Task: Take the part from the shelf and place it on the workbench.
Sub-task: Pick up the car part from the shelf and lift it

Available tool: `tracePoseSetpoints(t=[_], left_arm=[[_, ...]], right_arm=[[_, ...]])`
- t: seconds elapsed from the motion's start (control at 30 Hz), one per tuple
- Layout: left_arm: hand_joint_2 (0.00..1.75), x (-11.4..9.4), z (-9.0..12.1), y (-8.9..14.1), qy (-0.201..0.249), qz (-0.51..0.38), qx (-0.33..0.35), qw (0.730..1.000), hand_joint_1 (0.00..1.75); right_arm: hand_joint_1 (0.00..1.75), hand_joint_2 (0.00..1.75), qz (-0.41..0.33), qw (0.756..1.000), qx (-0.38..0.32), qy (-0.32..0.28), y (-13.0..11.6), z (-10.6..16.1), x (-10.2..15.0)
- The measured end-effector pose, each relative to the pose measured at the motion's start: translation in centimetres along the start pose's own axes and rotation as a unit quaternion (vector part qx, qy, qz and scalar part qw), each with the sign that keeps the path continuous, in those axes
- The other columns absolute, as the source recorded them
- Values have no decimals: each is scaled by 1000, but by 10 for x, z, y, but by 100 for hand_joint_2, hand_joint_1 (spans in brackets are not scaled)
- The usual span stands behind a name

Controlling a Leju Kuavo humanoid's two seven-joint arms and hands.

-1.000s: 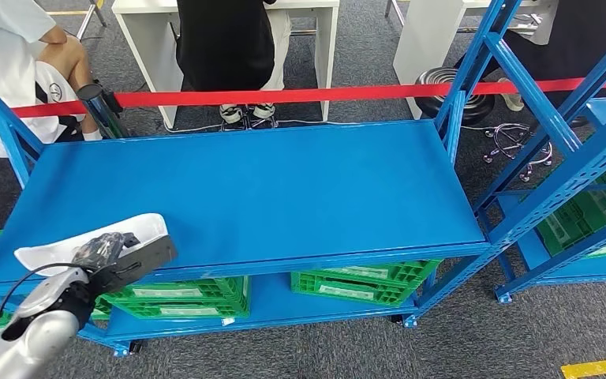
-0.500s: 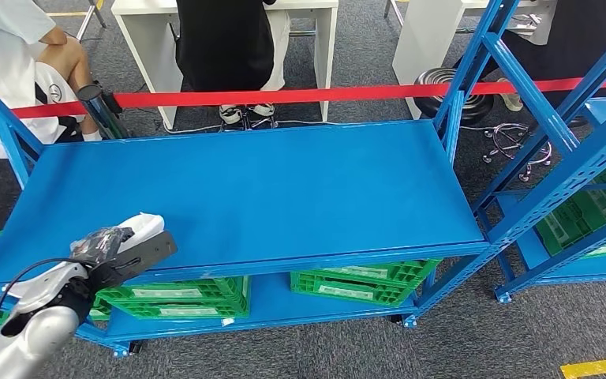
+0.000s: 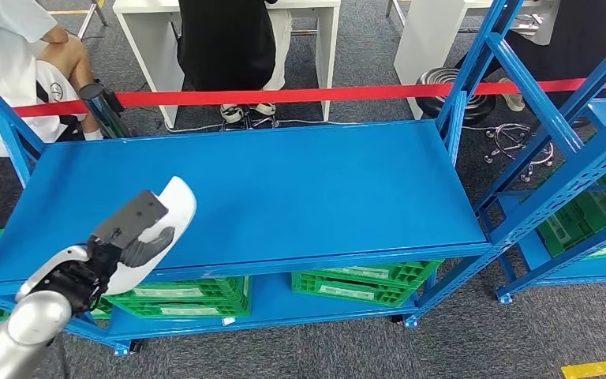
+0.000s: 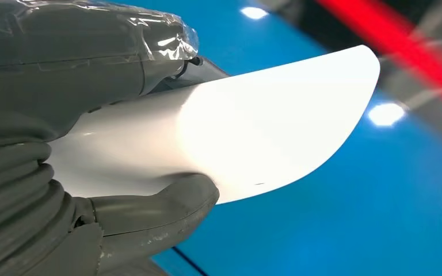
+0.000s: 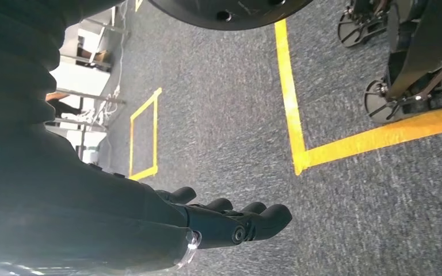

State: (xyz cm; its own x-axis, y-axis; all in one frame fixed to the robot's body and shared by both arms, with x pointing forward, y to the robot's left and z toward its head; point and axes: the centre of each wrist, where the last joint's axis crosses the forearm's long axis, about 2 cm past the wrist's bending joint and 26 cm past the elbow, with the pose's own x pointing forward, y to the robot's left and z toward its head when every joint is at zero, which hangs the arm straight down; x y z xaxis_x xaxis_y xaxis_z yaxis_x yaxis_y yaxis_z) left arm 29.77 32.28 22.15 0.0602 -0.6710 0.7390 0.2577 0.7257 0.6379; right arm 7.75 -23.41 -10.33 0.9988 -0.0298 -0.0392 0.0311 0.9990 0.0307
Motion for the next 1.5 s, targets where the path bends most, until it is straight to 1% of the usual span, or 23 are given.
tracePoseSetpoints(t=[0.1,0.17,0.3,0.47,0.53,0.67,0.8,0.87,1.03,1.3,1.5], left_arm=[[175,19,4,4,-57,37,-1,998,175],[175,28,7,5,-81,44,-2,996,175],[175,38,11,3,-104,45,-7,994,175],[175,44,15,1,-122,49,-13,991,175],[175,46,17,1,-139,63,-16,988,175],[175,52,21,2,-194,113,-14,974,175],[175,61,27,2,-256,168,-11,952,175],[175,65,30,2,-279,186,-11,942,175],[175,71,33,0,-308,202,-12,929,175],[175,81,37,-3,-375,227,16,899,175],[175,88,39,-4,-393,235,29,889,175]], right_arm=[[0,175,-1,1000,-1,1,0,0,0],[0,175,-1,1000,-2,2,0,0,0],[0,175,-1,1000,-2,3,-1,0,0],[0,175,-1,1000,-2,3,-1,0,0],[0,175,-1,1000,-3,3,-1,0,0],[0,175,2,1000,-3,2,-1,0,0],[0,175,9,1000,-5,2,-1,0,0],[0,175,11,1000,-5,2,-1,0,0],[0,175,15,1000,-6,2,-1,0,0],[0,175,23,1000,-10,3,-1,0,0],[0,175,25,1000,-10,3,-1,0,0]])
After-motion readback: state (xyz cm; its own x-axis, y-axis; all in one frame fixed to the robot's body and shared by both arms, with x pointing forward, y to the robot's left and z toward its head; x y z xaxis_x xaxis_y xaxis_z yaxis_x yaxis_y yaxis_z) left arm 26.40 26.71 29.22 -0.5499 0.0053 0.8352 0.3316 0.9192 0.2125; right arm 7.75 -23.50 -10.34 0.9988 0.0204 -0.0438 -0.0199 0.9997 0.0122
